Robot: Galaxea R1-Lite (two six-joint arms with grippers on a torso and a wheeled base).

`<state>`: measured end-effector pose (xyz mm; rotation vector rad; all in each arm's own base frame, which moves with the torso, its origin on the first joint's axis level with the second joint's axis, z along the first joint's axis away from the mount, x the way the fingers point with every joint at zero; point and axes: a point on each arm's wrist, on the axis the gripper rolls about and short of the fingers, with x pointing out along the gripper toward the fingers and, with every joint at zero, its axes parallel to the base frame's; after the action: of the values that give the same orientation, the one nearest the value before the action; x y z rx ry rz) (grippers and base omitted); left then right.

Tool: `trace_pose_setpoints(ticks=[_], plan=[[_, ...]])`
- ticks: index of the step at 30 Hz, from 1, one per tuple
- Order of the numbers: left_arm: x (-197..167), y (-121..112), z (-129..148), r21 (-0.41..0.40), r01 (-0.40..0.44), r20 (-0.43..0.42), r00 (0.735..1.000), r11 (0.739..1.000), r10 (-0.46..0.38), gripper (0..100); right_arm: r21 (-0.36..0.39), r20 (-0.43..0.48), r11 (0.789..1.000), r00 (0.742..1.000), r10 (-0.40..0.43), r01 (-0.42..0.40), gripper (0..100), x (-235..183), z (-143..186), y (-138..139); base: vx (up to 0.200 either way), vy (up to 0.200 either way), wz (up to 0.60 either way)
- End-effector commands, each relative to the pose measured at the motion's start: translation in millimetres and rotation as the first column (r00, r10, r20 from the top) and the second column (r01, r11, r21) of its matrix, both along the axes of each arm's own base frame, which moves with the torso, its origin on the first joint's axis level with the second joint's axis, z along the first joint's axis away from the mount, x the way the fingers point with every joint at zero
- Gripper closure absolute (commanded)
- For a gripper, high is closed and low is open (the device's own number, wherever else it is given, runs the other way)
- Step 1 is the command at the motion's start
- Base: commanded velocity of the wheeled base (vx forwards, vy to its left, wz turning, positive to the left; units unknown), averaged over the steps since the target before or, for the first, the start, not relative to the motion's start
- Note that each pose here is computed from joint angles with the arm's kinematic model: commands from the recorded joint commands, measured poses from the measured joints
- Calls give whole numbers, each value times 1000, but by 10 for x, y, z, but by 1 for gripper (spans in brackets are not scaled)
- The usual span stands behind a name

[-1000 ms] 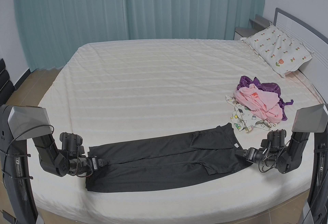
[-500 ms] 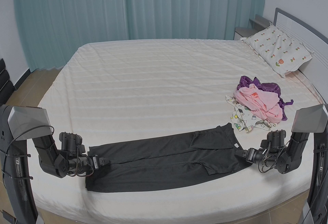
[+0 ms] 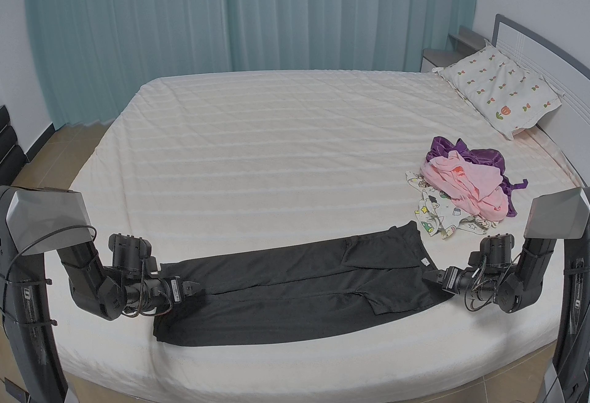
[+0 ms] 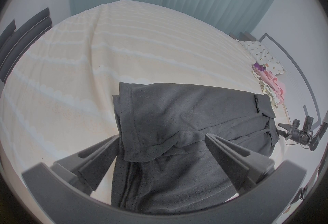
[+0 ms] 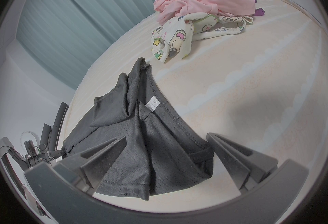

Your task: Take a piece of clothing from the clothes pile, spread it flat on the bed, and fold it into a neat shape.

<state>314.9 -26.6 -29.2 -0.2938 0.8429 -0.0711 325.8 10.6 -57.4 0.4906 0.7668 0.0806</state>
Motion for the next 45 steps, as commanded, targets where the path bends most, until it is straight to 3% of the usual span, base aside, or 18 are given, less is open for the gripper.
trace_pose_setpoints(ticks=[1, 7, 18, 19, 34, 45], plan=[[-5, 6, -30, 2, -1, -10, 1000, 1000, 1, 0, 1, -2, 1000, 1000, 1, -1, 0, -2, -7, 2, 0, 0, 0], [43, 17, -178, 5, -6, -36, 999, 1000, 6, 0, 1, -2, 1000, 1000, 2, -2, 0, -2, -7, 7, 0, 0, 0], [101, -6, -187, -12, -21, -30, 999, 1000, 20, 0, 1, -2, 1000, 1000, 5, -5, 0, 1, -11, 17, 0, 0, 0], [90, -6, -182, -11, -21, -31, 999, 1000, 20, 100, 1, -2, 1000, 1000, 5, -5, 0, 1, -11, 17, 0, 0, 0], [23, 146, -26, -7, -62, -7, 998, 998, 62, 100, 1, -4, 1000, 1000, 7, -7, 0, -3, -12, 22, 0, 0, 0], [-10, 460, 71, -19, -141, -5, 990, 990, 141, 100, 1, -4, 1000, 1000, 7, -7, 0, -3, -12, 22, 0, 0, 0]])
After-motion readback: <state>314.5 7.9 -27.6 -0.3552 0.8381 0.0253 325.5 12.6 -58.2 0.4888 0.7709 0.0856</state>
